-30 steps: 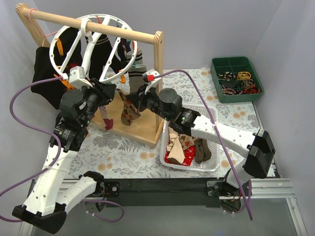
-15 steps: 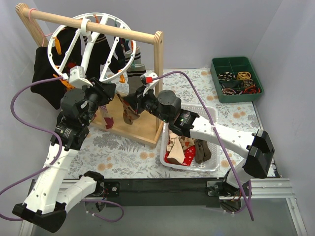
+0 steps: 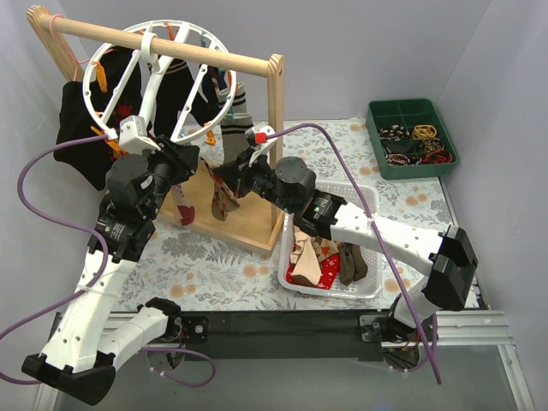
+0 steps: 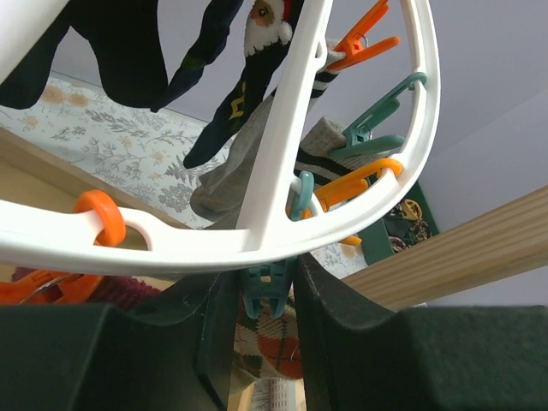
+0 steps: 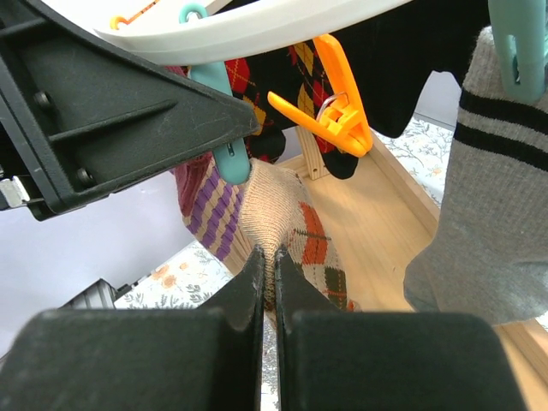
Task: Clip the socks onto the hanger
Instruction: Clamp the sock onto the hanger.
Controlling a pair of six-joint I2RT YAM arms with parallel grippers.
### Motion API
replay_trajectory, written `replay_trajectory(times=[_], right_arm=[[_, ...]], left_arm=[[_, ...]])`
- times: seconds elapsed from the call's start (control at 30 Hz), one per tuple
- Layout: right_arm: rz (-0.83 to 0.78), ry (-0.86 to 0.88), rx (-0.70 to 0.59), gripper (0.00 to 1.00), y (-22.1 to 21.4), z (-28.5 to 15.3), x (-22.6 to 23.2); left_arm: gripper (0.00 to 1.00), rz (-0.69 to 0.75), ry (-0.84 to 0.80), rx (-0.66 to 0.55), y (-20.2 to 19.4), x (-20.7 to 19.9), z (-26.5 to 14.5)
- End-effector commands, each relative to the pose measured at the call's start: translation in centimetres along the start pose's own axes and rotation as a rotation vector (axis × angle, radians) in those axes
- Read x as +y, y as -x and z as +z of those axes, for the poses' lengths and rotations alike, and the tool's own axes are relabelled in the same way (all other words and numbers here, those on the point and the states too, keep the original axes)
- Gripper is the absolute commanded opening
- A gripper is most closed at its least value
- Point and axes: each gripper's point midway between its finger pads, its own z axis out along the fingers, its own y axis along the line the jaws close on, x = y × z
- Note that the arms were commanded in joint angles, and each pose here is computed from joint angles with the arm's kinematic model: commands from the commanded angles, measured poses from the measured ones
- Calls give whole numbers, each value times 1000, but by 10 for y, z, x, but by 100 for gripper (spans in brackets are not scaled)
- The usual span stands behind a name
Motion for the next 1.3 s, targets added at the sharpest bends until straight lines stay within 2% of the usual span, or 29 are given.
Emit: replay_trajectory(times=[0.0, 0.63, 1.27], right_arm=[[28, 59, -116, 1, 41, -4, 20], [67, 126, -92, 1, 32, 0, 37], [85, 146, -143, 1, 46, 9, 43]], left_arm=[[0, 0, 56, -9, 0, 11, 0], [0, -50, 55, -51, 10, 8, -3], [0, -84, 17, -38, 9, 0, -5]])
